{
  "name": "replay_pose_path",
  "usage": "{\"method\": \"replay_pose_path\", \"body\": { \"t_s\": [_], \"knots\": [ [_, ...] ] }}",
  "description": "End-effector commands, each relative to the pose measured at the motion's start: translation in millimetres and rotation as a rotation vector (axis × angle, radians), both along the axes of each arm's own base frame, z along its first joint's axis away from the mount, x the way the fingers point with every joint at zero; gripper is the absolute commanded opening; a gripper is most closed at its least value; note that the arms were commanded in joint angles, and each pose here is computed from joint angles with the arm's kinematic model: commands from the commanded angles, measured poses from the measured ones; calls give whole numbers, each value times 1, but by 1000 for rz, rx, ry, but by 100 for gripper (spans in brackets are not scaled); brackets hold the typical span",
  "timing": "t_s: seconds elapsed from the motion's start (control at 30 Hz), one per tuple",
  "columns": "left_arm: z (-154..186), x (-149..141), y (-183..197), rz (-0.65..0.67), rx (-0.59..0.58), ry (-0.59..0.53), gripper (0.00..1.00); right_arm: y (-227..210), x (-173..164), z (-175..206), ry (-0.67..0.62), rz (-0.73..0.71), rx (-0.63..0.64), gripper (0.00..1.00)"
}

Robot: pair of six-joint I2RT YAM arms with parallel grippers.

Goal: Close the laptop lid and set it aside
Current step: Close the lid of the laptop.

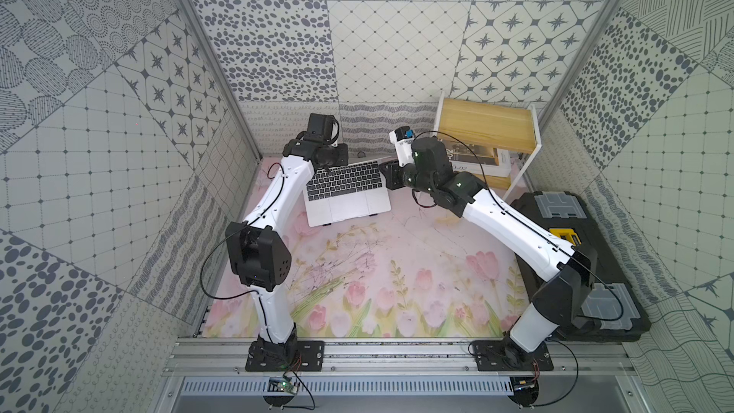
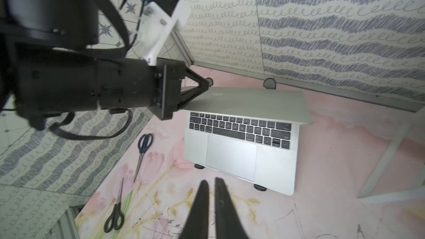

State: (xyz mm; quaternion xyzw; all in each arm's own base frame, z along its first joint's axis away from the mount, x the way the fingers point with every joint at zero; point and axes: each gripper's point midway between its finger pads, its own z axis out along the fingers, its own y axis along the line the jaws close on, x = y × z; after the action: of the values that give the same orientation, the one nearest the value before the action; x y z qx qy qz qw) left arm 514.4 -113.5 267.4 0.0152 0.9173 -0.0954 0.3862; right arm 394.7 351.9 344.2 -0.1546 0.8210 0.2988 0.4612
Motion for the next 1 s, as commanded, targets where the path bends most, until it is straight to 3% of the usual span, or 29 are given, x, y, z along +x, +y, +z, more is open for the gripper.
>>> {"method": "replay_pose_path", "body": {
  "t_s": [0.0,0.1,0.33,0.97],
  "knots": [
    [0,-7,-5,-10,-25,10,0,10,9,0,28,14,-27,0],
    [1,-8,-4,-2,-31,7,0,17,29,8,13,1,-45,0],
    [-5,-15,-3,2,-31,19,0,42,64,-17,25,0,-131,0],
    [-11,-30,0,20,-60,16,0,58,69,-74,67,52,-228,0]
  ]
}}
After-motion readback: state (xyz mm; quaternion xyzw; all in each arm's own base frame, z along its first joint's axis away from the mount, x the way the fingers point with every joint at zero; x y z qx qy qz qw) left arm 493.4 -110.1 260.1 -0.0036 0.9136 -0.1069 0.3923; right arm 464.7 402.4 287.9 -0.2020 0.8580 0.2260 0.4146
